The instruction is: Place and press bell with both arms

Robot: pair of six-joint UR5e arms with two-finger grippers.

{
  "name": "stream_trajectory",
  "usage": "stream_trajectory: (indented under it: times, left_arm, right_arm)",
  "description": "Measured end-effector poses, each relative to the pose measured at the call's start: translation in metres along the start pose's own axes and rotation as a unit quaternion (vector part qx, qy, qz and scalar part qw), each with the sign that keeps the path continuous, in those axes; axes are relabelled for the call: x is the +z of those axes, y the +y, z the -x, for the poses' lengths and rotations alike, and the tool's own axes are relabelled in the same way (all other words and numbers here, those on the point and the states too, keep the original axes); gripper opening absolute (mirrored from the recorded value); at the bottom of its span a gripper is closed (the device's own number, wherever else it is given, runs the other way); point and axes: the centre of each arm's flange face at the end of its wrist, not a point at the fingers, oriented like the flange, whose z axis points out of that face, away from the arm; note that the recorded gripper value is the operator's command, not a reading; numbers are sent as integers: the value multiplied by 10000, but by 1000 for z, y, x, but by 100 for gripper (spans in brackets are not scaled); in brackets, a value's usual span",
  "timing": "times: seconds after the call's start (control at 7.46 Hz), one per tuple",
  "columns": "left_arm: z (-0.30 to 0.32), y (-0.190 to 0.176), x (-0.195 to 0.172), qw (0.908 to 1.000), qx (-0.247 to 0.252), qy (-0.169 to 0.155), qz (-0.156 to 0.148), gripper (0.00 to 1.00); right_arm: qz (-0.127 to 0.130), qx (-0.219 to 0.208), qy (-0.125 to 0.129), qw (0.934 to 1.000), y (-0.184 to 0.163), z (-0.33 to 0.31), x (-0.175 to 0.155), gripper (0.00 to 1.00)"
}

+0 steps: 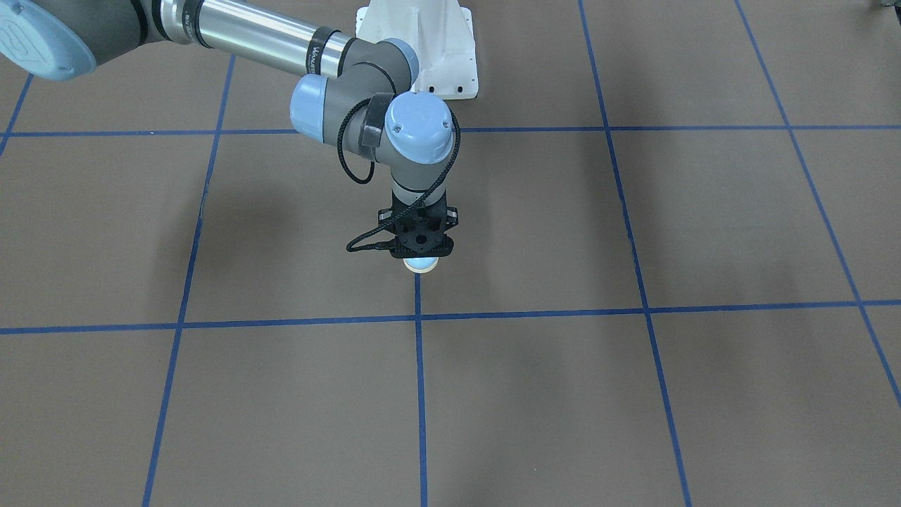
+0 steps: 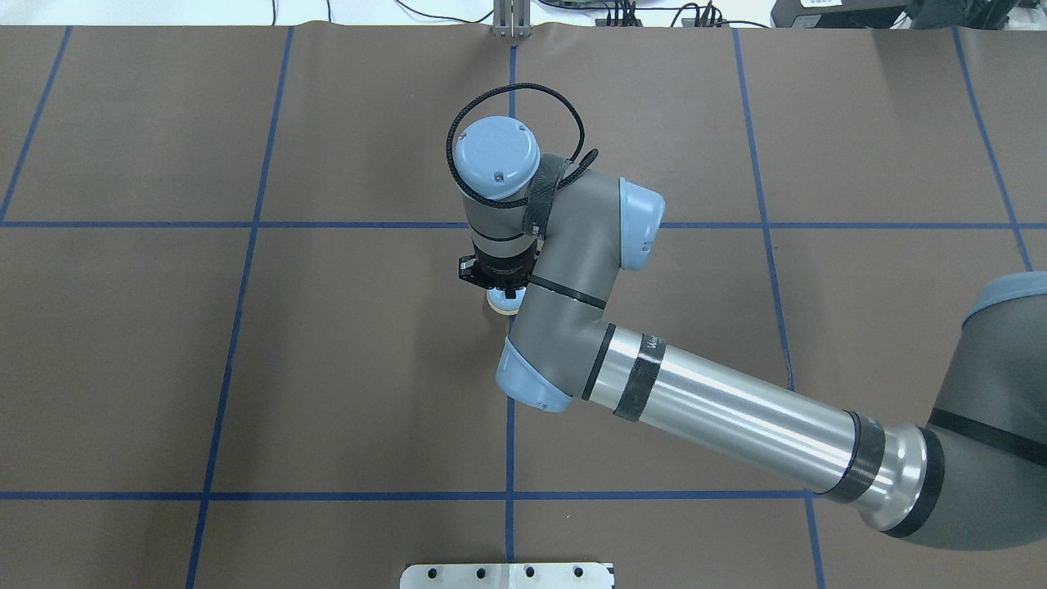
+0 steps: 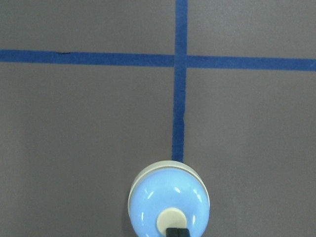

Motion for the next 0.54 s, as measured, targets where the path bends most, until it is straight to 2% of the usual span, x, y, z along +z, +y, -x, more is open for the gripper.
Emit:
stream_trajectory:
  times: [0.27,0.4,0.54]
  left_arm:
    - [0,1,0,10000,-4,2,3,100]
    - [0,2,1,10000,-4,3,3,100]
    - [1,2,1,10000,-8,5,7,100]
  right_arm:
    - [1,-3,-4,10000,0,1,-1,0]
    - [-13,-7,-31,10000,0,1,-5,11]
    - [-54,0,-85,9999,-4,1,-13,73]
